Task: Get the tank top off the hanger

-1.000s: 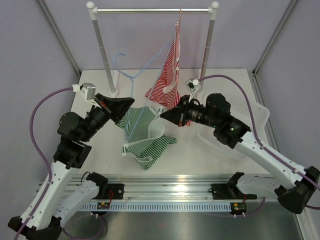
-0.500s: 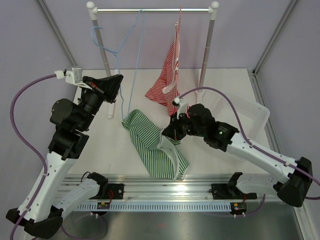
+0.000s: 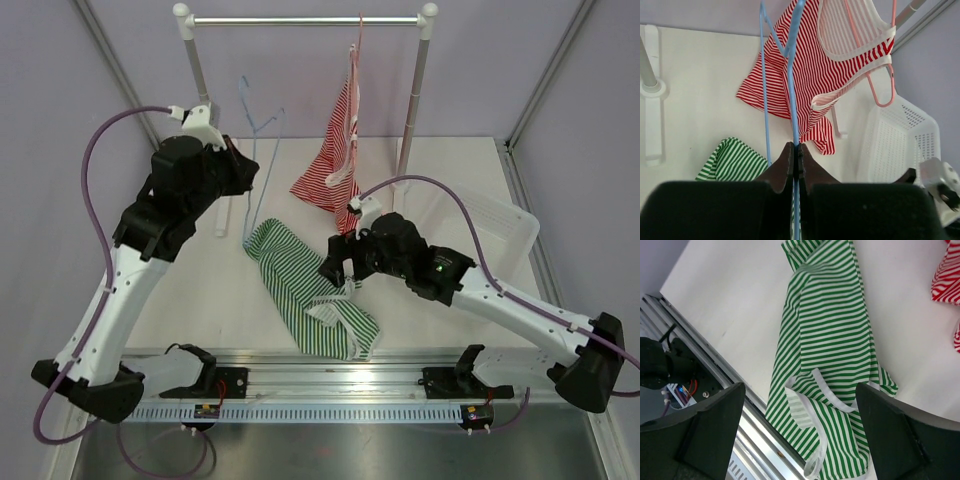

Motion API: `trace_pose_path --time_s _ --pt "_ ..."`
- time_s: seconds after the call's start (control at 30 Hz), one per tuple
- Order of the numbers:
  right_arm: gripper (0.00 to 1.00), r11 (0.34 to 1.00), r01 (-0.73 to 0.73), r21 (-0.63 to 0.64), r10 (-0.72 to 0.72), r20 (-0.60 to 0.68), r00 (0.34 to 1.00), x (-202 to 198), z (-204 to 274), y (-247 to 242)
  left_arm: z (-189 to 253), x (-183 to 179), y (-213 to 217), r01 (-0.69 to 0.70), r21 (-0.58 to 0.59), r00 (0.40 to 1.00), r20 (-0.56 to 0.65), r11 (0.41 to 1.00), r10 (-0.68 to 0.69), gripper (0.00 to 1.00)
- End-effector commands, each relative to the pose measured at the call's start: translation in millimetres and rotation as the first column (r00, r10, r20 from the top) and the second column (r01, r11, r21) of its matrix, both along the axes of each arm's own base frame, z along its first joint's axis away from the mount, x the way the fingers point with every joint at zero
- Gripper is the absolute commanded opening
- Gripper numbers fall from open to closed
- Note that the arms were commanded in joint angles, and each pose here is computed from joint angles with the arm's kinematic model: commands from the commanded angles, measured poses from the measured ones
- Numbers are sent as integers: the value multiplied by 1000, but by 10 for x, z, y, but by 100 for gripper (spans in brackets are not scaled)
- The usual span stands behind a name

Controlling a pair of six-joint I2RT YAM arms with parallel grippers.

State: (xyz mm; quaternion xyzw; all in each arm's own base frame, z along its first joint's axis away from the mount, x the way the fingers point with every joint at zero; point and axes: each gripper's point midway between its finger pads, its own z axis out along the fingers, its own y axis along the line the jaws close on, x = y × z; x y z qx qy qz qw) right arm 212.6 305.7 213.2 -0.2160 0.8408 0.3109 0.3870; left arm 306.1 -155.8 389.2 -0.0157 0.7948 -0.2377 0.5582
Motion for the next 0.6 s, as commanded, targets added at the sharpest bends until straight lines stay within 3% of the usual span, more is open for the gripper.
trace_pose_path --time_s 0.0,0.27,0.3,0.37,0.57 --pt "100 997 13 78 -20 95 995 29 442 -23 341 163 95 -44 47 998 50 998 42 0" --pt "99 990 -58 128 52 49 997 -229 330 -68 1014 692 95 -77 42 986 154 996 70 0" --pt "100 990 -58 129 52 48 997 -240 320 -81 881 915 104 -93 62 989 119 994 85 0" --pt "99 989 -67 134 61 47 997 -284 295 -108 1036 1033 89 -81 53 986 150 995 73 0" --pt "100 970 -189 155 189 11 982 -483 134 2 967 1525 -20 -42 62 983 181 997 30 0"
